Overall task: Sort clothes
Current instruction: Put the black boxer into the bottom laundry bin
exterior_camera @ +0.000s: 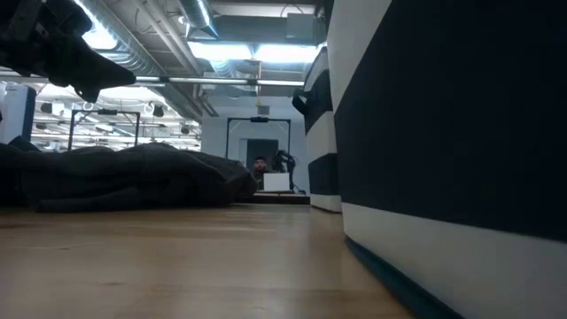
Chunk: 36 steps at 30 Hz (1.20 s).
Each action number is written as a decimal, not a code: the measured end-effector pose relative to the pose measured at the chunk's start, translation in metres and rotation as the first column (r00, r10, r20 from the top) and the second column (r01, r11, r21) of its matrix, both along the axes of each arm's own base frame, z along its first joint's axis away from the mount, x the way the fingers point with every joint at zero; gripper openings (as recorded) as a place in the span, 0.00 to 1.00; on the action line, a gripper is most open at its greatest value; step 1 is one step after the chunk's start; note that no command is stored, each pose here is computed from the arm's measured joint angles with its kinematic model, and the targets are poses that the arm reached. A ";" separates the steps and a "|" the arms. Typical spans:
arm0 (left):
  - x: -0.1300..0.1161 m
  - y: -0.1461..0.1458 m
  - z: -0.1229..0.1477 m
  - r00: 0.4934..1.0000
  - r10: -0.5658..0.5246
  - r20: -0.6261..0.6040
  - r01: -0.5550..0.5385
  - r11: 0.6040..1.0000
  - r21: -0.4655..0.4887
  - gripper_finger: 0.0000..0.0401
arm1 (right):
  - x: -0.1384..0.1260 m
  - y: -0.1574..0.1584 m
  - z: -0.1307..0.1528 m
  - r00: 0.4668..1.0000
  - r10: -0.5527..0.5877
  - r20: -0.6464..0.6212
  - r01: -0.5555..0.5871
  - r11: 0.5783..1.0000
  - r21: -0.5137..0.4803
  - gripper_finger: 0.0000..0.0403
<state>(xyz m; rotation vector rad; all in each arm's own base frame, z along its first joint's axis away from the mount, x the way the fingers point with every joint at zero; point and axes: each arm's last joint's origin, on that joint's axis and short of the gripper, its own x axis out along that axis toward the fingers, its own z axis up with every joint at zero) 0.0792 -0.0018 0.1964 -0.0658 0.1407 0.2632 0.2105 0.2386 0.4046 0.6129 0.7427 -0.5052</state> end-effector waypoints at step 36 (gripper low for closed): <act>0.000 0.000 0.002 1.000 0.003 0.022 -0.002 1.000 -0.018 0.10 | 0.021 -0.060 0.016 0.977 0.038 -0.212 0.010 0.976 0.218 0.44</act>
